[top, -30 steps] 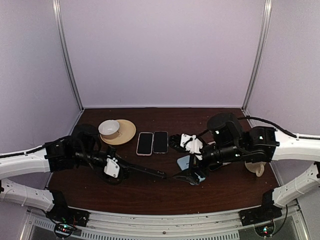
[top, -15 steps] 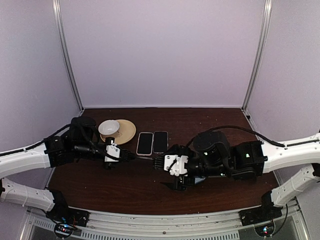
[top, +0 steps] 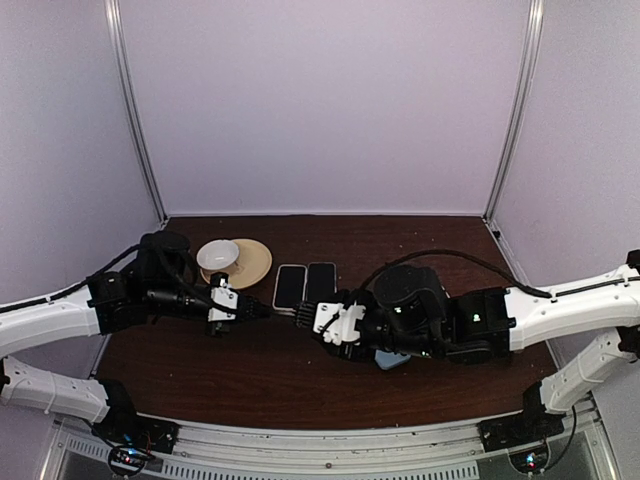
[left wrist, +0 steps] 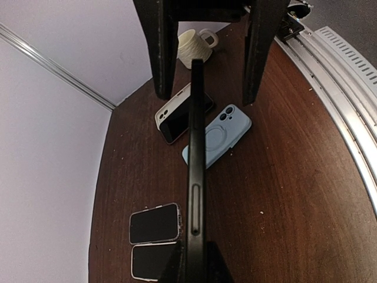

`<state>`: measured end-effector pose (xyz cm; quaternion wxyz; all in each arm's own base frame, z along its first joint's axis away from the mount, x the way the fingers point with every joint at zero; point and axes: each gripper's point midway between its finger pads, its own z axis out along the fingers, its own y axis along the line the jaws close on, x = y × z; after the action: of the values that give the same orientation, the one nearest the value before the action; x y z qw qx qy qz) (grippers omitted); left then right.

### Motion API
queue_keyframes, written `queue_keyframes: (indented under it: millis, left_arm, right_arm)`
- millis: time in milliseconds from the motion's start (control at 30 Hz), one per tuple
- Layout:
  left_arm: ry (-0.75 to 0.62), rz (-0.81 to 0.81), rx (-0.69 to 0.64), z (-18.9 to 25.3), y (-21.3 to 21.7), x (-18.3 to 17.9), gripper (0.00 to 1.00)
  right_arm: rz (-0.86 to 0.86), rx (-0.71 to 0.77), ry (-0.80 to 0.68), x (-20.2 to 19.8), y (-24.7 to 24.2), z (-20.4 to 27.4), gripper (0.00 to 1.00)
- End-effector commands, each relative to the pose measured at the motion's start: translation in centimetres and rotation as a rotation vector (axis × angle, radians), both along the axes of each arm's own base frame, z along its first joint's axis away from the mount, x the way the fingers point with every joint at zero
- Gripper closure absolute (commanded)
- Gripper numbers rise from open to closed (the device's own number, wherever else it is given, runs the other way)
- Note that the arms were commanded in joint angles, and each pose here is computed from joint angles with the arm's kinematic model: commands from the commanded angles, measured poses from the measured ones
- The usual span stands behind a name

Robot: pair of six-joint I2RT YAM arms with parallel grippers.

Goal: Take the phone out of the phone case
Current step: Pass from the left arm to the right

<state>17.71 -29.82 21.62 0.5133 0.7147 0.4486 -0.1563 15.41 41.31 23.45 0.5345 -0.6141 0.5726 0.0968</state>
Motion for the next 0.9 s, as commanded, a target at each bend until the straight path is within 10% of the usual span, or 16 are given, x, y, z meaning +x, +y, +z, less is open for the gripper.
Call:
queue_keyframes:
  millis: [0,667,867]
  left_arm:
    - [-0.08,-0.015,-0.127,4.5,-0.7,0.3,1.0]
    - [-0.09,-0.024,-0.124,4.4,-0.7,0.2,1.0]
    - [-0.095,-0.015,-0.111,4.1,-0.6,0.5,0.65]
  right_arm:
    - [-0.032,-0.001,-0.033,0.6,0.1,-0.2,0.51]
    - [-0.053,-0.05,-0.043,1.2,0.4,-0.8,1.0]
    - [-0.097,-0.052,-0.072,2.0,0.1,-0.5,1.0]
